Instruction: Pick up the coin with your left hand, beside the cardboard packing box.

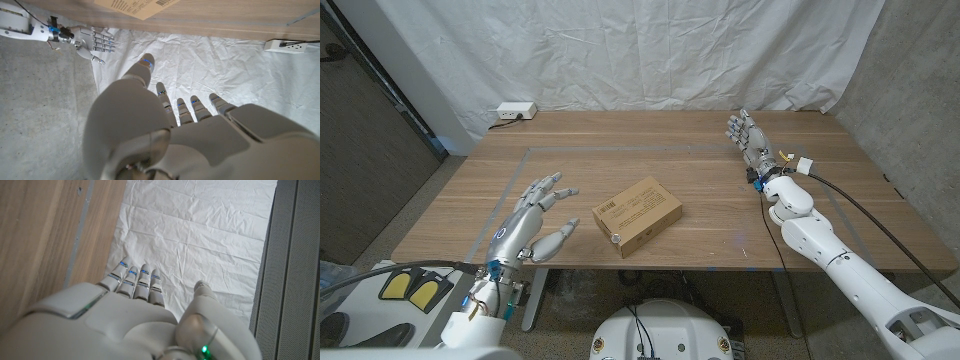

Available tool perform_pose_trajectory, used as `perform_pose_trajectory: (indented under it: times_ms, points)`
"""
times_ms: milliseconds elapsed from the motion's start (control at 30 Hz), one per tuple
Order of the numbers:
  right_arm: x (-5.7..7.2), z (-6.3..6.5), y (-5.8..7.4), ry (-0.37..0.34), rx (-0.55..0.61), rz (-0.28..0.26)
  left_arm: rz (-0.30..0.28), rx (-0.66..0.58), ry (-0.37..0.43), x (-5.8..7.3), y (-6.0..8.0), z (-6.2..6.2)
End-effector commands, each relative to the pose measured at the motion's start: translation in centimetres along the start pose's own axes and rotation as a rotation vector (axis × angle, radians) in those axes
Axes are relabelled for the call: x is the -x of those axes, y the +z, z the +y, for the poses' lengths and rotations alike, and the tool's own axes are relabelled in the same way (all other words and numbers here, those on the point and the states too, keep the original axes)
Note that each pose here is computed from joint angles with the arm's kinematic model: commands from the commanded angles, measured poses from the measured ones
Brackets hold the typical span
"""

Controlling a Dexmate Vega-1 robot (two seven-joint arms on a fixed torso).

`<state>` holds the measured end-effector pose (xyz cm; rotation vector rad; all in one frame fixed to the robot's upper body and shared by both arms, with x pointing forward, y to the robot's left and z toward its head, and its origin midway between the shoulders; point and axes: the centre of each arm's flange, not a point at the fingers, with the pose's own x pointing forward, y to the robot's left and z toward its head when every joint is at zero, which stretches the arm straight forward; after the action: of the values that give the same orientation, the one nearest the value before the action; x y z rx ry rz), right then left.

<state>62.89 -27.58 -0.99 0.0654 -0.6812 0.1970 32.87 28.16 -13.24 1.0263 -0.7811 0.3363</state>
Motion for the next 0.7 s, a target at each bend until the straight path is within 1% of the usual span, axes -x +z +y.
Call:
perform_pose_trajectory:
  times_ms: [33, 200, 333, 367, 433, 567, 700]
  points:
    - [-0.3, 0.1, 0.0, -0.003, -0.016, -0.008, 0.012, -0.150, 0.030, 0.8, 1.3, 0.2]
    - [-0.5, 0.1, 0.0, -0.004, -0.019, -0.010, 0.014, -0.219, 0.034, 0.9, 1.8, 0.1]
    - [-0.5, 0.0, -0.2, -0.003, -0.023, -0.007, 0.016, -0.238, 0.022, 0.9, 2.0, 0.0]
    - [-0.6, 0.0, -0.2, -0.003, -0.024, -0.006, 0.015, -0.280, 0.045, 1.0, 2.2, -0.1]
    - [-0.6, -0.1, -0.2, -0.001, -0.026, -0.006, 0.014, -0.315, 0.052, 1.2, 2.4, -0.2]
    - [-0.6, -0.2, -0.2, -0.003, -0.029, -0.007, 0.008, -0.359, 0.038, 1.4, 2.8, 0.1]
    - [-0.6, -0.3, -0.1, -0.006, -0.028, -0.009, 0.002, -0.354, 0.044, 1.4, 2.8, 0.5]
